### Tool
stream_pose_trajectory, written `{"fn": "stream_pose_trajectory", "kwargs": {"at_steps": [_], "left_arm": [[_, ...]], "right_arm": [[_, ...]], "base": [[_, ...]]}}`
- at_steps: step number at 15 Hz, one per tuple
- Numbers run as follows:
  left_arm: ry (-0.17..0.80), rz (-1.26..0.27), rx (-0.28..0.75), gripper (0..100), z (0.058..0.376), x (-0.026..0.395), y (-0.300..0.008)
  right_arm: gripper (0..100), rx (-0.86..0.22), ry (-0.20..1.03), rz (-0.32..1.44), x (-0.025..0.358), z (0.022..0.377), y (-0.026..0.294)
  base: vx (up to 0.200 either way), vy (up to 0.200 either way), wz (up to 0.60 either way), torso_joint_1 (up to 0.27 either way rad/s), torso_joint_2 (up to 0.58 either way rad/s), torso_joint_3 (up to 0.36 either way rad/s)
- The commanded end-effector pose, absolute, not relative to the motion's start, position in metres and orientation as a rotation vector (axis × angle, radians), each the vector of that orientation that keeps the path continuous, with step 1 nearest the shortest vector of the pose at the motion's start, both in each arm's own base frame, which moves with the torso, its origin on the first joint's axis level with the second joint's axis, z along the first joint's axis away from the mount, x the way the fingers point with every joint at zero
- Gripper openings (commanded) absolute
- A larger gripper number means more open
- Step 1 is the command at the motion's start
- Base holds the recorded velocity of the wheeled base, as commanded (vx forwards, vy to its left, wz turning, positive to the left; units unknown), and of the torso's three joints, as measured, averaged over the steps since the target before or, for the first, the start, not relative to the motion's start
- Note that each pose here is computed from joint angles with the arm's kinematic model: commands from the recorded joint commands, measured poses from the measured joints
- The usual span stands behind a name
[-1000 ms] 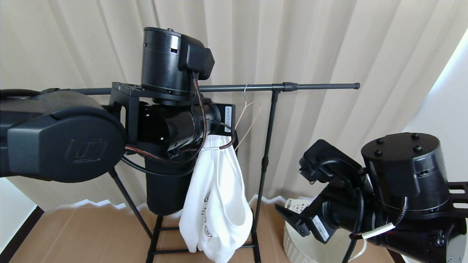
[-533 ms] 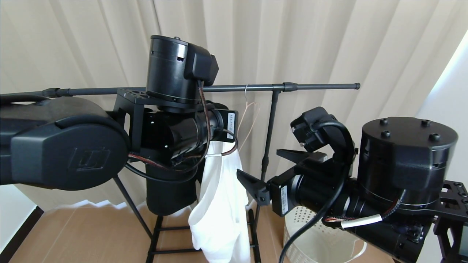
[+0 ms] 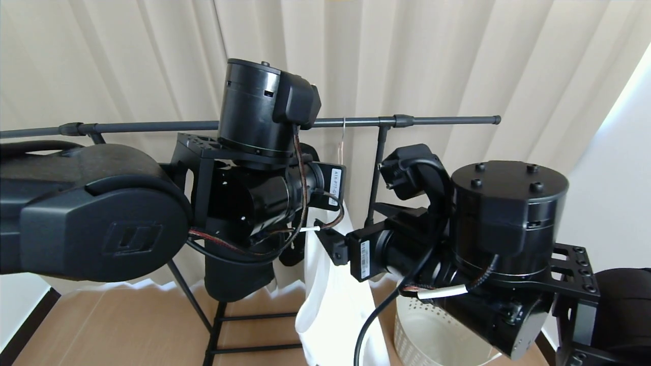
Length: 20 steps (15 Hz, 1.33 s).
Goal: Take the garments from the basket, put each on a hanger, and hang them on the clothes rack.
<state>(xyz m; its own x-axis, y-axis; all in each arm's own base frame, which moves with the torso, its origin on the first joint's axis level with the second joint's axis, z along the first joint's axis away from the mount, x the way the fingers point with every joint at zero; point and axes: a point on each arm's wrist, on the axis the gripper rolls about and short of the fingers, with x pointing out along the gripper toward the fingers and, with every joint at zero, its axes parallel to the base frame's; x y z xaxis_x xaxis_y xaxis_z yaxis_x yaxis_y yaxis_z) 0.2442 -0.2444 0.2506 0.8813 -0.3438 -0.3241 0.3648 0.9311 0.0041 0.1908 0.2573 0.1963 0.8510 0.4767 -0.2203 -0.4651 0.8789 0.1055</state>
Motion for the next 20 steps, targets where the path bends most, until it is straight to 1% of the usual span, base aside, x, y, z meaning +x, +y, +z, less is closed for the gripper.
{"fn": "stream_pose_trajectory", "kwargs": {"at_steps": [1,3,4,5,6,8,10,12,13,18,20], "left_arm": [[0.323,-0.370,0.064,0,0.251,0.244,-0.244],[0.318,-0.369,0.060,0,0.254,0.241,-0.241],[0.318,-0.369,0.060,0,0.255,0.239,-0.239],[0.319,-0.368,0.061,0,0.254,0.239,-0.239],[0.316,-0.367,0.060,0,0.256,0.236,-0.234],[0.310,-0.368,0.056,0,0.259,0.233,-0.231],[0.308,-0.368,0.054,0,0.260,0.230,-0.229],[0.310,-0.368,0.056,0,0.259,0.230,-0.229],[0.313,-0.369,0.058,0,0.259,0.227,-0.225],[0.309,-0.365,0.054,0,0.261,0.224,-0.220],[0.318,-0.366,0.061,0,0.258,0.224,-0.221]], "right_arm": [[100,0.011,0.269,0.414,0.209,0.181,0.258],[100,-0.074,0.269,0.368,0.218,0.176,0.245],[100,-0.107,0.273,0.360,0.218,0.173,0.239],[100,-0.111,0.273,0.361,0.218,0.173,0.239],[100,-0.162,0.282,0.352,0.217,0.169,0.230],[100,-0.222,0.299,0.346,0.216,0.162,0.224],[100,-0.247,0.312,0.339,0.217,0.157,0.221],[100,-0.248,0.312,0.337,0.218,0.157,0.220],[100,-0.268,0.323,0.320,0.223,0.153,0.216],[100,-0.293,0.341,0.299,0.228,0.149,0.208],[100,-0.286,0.345,0.304,0.229,0.146,0.210]], "base": [[0.000,0.000,0.00,0.000,0.00,0.000],[0.000,0.000,0.00,0.000,0.00,0.000],[0.000,0.000,0.00,0.000,0.00,0.000],[0.000,0.000,0.00,0.000,0.00,0.000],[0.000,0.000,0.00,0.000,0.00,0.000],[0.000,0.000,0.00,0.000,0.00,0.000],[0.000,0.000,0.00,0.000,0.00,0.000],[0.000,0.000,0.00,0.000,0.00,0.000],[0.000,0.000,0.00,0.000,0.00,0.000],[0.000,0.000,0.00,0.000,0.00,0.000],[0.000,0.000,0.00,0.000,0.00,0.000]]}}
